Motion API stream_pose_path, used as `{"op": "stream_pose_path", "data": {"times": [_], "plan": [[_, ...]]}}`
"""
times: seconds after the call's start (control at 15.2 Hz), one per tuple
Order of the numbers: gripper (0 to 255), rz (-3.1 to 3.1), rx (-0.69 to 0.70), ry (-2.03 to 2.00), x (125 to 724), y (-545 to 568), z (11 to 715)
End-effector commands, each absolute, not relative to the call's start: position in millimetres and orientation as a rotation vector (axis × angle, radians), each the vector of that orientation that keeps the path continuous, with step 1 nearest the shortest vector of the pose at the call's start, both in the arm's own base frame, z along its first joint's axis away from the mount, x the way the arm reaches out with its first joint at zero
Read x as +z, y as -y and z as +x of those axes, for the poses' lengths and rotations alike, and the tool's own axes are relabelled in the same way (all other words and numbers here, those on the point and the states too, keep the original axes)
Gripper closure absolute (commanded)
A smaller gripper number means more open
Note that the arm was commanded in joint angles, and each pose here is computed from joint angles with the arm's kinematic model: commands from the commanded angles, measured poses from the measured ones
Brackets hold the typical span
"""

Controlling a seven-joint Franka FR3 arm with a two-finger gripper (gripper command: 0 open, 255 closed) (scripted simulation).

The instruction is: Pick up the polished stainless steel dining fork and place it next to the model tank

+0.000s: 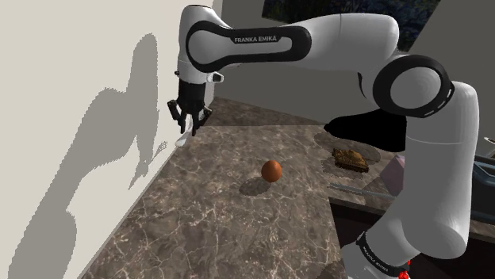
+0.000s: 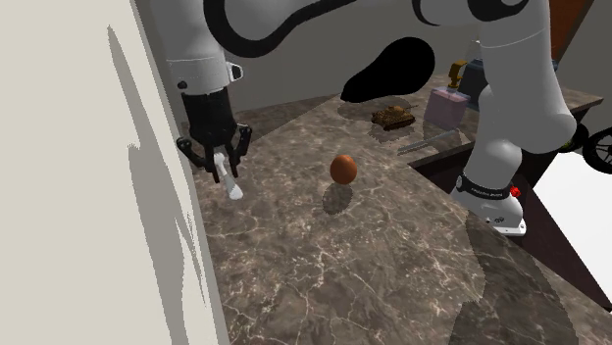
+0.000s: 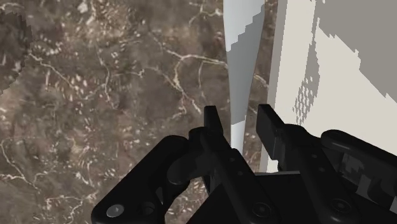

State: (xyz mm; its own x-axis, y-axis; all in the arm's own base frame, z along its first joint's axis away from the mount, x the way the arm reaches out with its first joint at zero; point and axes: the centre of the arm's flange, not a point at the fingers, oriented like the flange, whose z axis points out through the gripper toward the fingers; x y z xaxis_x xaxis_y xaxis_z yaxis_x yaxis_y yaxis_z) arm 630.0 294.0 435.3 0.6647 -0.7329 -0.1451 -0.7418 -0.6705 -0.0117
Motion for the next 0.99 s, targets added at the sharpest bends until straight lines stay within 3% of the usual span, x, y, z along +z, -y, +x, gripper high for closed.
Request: {"op": "stream_pose_path", "data": {"times": [0.0, 0.4, 0.92], "plan": [[255, -2.802, 0.197, -1.243, 446.8, -293.2, 630.6], [255, -2.802, 0.197, -1.243, 475.1, -293.2, 630.5], [255, -2.802, 0.197, -1.243, 475.3, -201.8, 577.8]]}}
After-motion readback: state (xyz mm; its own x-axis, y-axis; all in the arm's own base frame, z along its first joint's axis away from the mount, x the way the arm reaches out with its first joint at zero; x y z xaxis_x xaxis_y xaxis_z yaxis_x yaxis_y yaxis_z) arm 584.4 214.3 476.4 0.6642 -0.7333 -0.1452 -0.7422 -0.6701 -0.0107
